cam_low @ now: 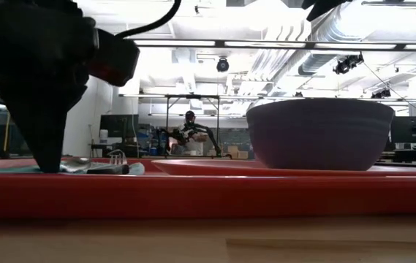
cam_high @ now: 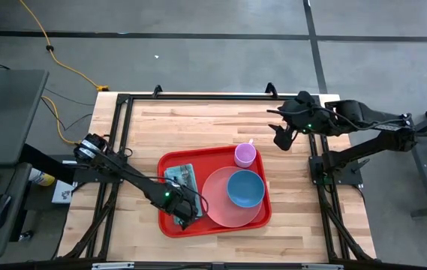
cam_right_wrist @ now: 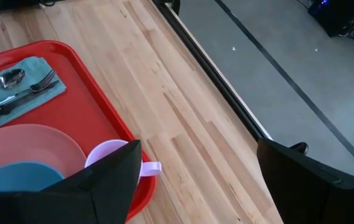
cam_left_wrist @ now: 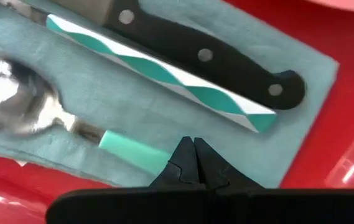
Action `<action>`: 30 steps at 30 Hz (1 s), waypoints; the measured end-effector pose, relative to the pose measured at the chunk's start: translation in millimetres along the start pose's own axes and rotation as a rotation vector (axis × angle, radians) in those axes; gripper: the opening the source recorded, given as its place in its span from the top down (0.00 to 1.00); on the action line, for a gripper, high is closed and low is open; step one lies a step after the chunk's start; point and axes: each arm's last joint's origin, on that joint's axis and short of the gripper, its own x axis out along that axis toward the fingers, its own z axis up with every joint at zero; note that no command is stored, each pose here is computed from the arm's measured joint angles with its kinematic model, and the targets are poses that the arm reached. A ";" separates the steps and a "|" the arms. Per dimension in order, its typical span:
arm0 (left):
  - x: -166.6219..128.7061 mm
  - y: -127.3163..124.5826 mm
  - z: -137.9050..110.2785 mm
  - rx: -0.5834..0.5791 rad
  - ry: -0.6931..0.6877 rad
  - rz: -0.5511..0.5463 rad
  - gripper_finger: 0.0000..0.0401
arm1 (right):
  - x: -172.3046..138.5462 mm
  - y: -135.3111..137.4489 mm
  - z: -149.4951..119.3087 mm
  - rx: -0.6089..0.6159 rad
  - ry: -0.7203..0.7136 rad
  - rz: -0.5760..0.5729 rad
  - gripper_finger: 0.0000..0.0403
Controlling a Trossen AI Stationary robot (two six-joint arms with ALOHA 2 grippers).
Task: Set up tray
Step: Put the blue spoon on the blue napkin to the left of the blue fork, then adjust the blue fork on the blue napkin
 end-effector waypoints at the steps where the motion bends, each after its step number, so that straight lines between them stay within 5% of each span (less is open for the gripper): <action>1: 0.5 0.6 -0.2 0.000 0.002 0.007 0.98 | 0.0 0.0 0.0 0.000 0.000 0.001 0.26; 11: 0.3 2.5 3.8 -0.022 -0.034 0.027 0.98 | 0.0 0.1 0.0 -0.008 0.001 0.004 0.26; 30: -4.7 18.1 49.2 0.045 -0.062 0.036 0.98 | 0.0 0.7 -0.2 -0.008 0.007 0.023 0.26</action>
